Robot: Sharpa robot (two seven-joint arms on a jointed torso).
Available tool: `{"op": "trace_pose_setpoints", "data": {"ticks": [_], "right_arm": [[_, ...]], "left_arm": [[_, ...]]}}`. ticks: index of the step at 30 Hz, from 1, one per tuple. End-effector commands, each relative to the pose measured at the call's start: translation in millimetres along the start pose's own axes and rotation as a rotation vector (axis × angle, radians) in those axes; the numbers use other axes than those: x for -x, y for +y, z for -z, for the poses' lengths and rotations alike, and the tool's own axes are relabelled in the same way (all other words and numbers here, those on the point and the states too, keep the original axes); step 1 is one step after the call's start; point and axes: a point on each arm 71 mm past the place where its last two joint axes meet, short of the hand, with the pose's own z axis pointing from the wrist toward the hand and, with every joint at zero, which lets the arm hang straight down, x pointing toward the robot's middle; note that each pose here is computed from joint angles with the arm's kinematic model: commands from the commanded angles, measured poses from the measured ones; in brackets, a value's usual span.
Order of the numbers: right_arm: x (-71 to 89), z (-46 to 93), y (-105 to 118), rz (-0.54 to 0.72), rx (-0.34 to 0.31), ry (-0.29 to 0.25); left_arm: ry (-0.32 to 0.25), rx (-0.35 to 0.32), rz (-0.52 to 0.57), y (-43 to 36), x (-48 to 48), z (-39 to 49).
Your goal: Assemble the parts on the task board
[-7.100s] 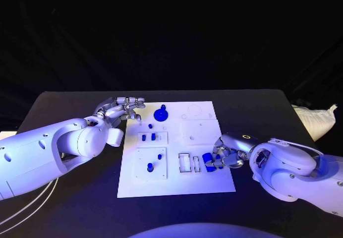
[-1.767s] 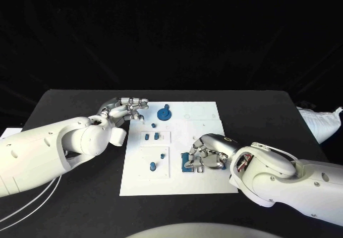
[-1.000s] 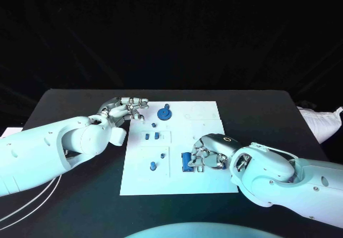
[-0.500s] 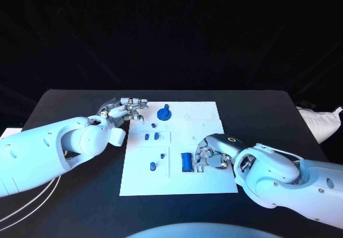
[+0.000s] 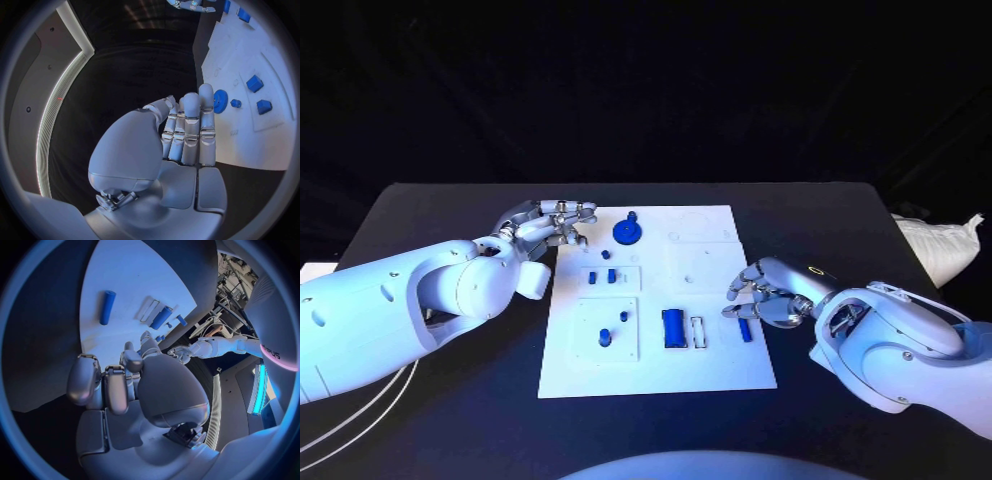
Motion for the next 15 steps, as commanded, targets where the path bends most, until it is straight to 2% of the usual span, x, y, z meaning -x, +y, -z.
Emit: {"op": "trace_pose_setpoints", "data": {"ticks": [1, 15], "right_arm": [[-1.9, 1.7, -9.2, 0.042, -0.03, 0.052], [-5.5, 4.6, -29.4, 0.153, -0.129, 0.089]], "left_arm": [[0.024, -0.01, 0.001, -1.0, -4.1, 0.3], [0.02, -0.011, 0.0, -1.0, -2.0, 0.1]]}}
